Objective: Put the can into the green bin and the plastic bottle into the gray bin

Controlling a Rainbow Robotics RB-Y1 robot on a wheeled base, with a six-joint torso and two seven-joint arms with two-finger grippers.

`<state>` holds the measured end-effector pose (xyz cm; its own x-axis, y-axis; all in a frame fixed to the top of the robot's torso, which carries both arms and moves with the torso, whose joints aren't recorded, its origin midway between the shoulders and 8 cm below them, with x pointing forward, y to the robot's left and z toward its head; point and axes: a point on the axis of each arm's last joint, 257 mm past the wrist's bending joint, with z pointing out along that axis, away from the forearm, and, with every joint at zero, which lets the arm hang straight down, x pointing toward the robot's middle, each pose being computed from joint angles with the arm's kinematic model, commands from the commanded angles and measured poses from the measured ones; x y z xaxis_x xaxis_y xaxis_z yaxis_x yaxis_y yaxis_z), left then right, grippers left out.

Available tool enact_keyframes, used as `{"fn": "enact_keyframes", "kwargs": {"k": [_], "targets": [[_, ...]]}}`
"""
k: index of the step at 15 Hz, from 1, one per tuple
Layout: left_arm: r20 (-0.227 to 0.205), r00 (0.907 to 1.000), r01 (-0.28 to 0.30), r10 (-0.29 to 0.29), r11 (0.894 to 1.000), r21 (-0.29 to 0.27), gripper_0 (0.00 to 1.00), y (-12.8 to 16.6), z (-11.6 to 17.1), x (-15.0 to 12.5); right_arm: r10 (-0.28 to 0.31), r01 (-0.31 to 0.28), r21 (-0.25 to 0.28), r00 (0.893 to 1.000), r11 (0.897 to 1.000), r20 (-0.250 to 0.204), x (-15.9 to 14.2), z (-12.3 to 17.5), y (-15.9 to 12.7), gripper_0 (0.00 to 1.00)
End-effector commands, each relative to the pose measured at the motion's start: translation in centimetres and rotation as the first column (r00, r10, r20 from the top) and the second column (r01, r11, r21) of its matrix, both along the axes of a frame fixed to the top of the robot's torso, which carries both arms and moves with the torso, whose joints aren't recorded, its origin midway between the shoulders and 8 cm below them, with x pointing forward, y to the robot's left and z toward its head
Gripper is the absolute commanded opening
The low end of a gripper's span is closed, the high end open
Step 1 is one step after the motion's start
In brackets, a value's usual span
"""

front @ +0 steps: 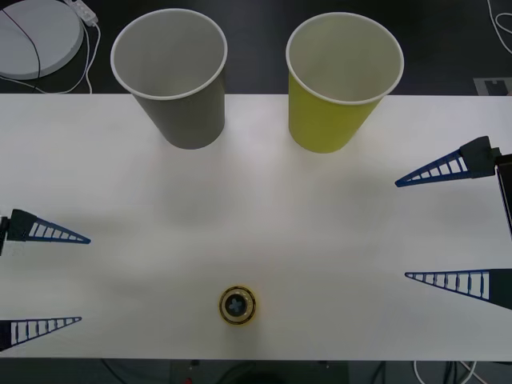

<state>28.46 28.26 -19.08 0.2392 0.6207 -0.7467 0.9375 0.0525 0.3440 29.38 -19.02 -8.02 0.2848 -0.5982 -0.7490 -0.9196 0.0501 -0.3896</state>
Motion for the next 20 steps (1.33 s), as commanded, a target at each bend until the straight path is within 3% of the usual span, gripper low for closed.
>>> {"fn": "enact_keyframes", "kwargs": {"k": [1, 5, 8, 11, 20], "targets": [[0.021, 0.9997, -0.008, 0.01, 0.996, -0.088, 1.0, -1.3, -1.5, 0.2, 0.0, 0.0, 0.0, 1.0, 1.0, 0.0, 0.0, 0.0, 0.0, 1.0], [0.027, 0.9994, 0.026, -0.023, 0.993, -0.111, 1.0, -1.9, -4.1, -0.2, 0.0, 0.0, 0.0, 1.0, 1.0, 0.0, 0.0, 0.0, 0.0, 1.0], [-0.005, 0.9994, 0.034, -0.035, 0.987, -0.157, 1.0, -4.1, -5.8, -1.5, 0.0, 0.0, 0.0, 1.0, 1.0, 0.0, 0.0, 0.0, 0.0, 1.0], [0.005, 0.9994, 0.035, -0.034, 0.984, -0.174, 1.0, -6.1, -7.2, -1.2, 0.0, 0.0, 0.0, 1.0, 1.0, 0.0, 0.0, 0.0, 0.0, 1.0], [0.003, 0.9971, 0.074, -0.076, 0.965, -0.25, 1.0, -11.9, -8.3, -1.0, 0.0, 0.0, 0.0, 1.0, 1.0, 0.0, 0.0, 0.0, 0.0, 1.0]]}}
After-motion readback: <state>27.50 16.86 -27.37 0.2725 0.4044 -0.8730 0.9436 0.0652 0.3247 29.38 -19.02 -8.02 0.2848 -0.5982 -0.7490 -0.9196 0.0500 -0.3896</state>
